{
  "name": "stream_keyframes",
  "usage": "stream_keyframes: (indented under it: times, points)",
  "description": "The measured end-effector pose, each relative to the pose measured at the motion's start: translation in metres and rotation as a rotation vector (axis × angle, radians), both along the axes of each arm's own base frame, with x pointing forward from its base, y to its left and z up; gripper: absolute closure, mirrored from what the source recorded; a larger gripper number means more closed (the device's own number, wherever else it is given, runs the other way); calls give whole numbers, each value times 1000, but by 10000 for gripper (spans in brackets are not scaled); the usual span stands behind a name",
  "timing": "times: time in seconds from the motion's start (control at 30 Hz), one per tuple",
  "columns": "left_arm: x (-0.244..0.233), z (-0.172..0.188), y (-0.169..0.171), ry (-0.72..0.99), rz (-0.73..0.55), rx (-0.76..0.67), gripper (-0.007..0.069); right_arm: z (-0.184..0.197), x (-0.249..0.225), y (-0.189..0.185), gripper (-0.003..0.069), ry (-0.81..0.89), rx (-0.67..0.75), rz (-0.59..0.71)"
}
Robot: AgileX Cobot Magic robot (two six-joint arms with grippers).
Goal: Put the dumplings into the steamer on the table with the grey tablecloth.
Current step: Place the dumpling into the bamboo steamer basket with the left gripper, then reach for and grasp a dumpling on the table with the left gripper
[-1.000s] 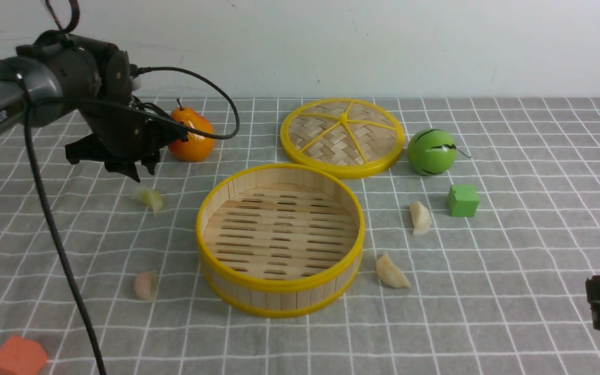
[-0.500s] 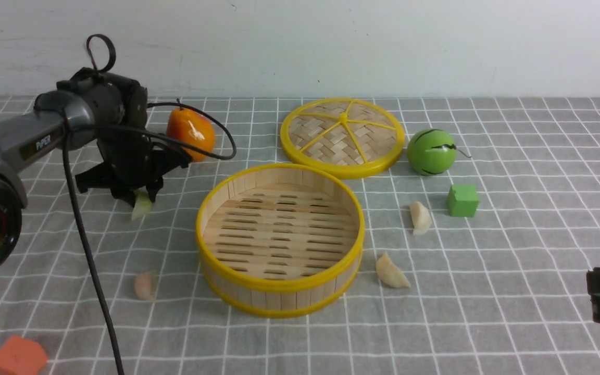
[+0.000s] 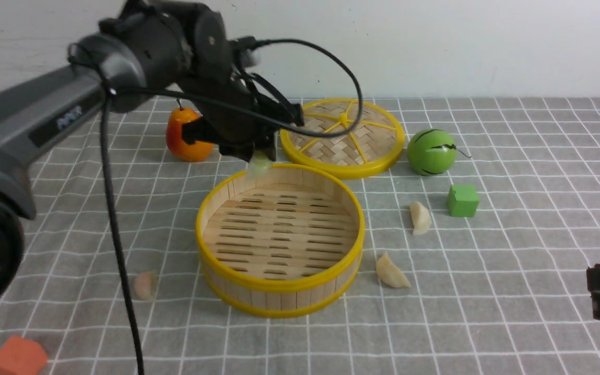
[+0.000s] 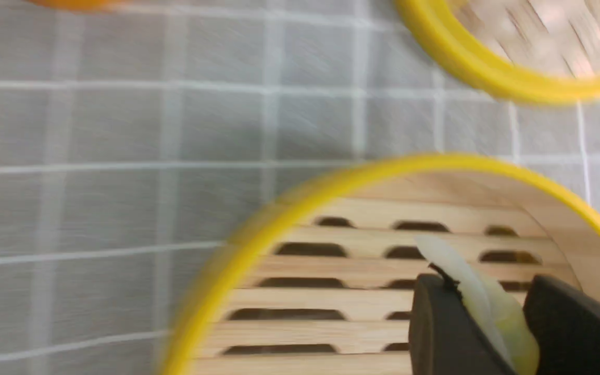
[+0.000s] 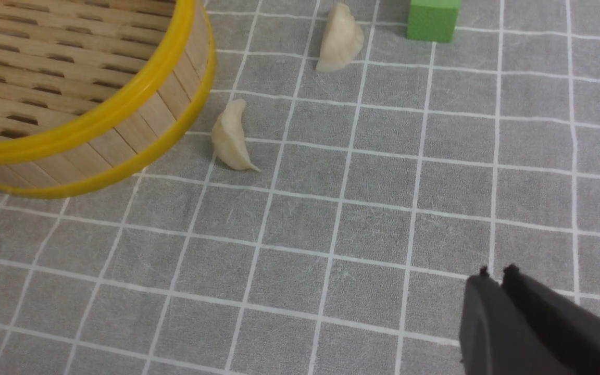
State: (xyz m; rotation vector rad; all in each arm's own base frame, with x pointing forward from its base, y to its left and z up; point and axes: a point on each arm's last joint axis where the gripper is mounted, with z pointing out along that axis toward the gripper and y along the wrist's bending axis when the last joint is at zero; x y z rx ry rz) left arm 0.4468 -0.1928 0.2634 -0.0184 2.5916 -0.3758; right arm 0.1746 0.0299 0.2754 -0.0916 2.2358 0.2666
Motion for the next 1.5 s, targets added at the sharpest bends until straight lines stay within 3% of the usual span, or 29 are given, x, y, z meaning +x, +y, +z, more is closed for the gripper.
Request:
stream_keyframes:
  times: [0.2, 0.43, 0.6, 0.77, 0.87, 0.97, 1.03, 1.17, 1.27, 1.5]
  points:
    - [11, -64, -12, 72, 4, 110, 430, 0, 0, 1, 616, 3, 29, -7]
    - [8, -61, -10, 97, 27, 117, 230, 1, 0, 3, 606, 6, 67, -17]
    - [-14, -2, 5, 96, -50, 214, 192, 1, 0, 3, 599, 7, 72, -18]
    - [-48, 70, 30, 32, -60, 311, 249, 1, 0, 3, 597, 8, 73, -18]
    - [-59, 80, 44, 27, -40, 328, 290, 1, 0, 3, 597, 8, 77, -19]
    - [-73, 63, 63, 114, -21, 352, 347, 1, 0, 3, 597, 9, 86, -21]
    - [-82, 21, 84, 224, 17, 368, 384, 1, 0, 4, 593, 14, 91, -20]
    - [-88, -35, 109, 283, 140, 312, 396, 1, -1, 4, 585, 17, 93, -20]
    - [-92, -58, 114, 290, 169, 280, 378, 1, 0, 4, 582, 18, 101, -21]
    - [-86, -84, 110, 279, 169, 244, 256, 1, -1, 5, 582, 21, 120, -26]
